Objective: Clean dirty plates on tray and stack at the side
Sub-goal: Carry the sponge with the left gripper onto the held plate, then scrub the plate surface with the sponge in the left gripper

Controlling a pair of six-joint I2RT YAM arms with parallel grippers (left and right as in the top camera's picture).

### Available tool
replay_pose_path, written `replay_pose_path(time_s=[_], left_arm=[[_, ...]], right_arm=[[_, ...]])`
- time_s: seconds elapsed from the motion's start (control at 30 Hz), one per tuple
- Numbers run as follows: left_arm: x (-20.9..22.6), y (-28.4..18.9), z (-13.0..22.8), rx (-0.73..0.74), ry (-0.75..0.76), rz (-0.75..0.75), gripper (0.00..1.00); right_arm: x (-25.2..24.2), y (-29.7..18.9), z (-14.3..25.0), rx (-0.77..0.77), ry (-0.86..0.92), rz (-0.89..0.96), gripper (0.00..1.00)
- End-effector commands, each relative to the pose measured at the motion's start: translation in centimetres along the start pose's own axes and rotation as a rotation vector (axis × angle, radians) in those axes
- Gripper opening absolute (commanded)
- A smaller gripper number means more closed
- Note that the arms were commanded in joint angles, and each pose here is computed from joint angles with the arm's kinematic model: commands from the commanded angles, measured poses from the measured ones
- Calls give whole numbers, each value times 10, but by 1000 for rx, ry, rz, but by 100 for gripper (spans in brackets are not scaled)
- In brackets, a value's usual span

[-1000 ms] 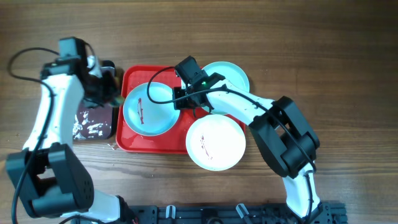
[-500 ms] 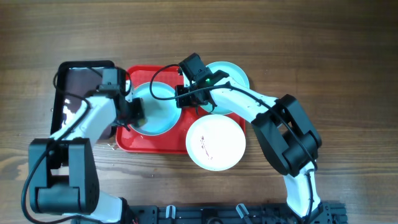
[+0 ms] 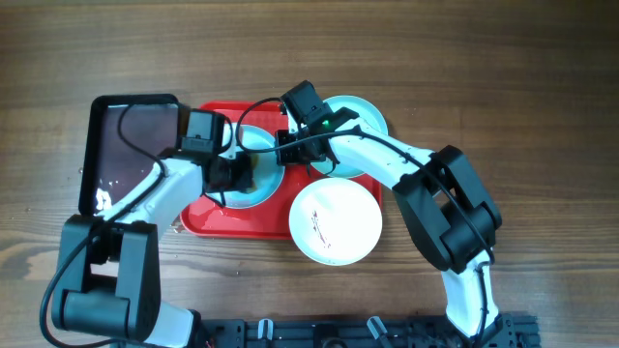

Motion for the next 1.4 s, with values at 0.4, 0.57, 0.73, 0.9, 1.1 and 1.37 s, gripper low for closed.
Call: replay_pose_path(time_s=[0.4,0.57,0.73,0.9,1.1,1.37], left_arm=[[70,-7,-12,-121,-381,-288,4],[64,-19,-13,-20,-435,-187,4],[37,-34,-15,88,-412,-110,4],[29,-25,-10,134,-394,-110,4],[40,12,-13,150,-411,-124,4],[58,19,-7,144,-519,-282,4]], right_arm=[[6,8,3,30,-19,-32,4],[6,7,3,31,-19,-36,4],[8,7,7,59,-16,-54,4],[10,9,15,86,-19,-44,4],[12,10,17,88,-25,-46,4],[12,10,16,85,-26,-47,4]])
Point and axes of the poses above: each gripper's point midway between its finger pads, its own y axis out along the fingers, its own x axis along the line the jaws close on, z = x × y, the point moved 6 cm from there along -y, back along the fingers, and after that the axes turned 5 degrees about y, right-handed, at the moved point
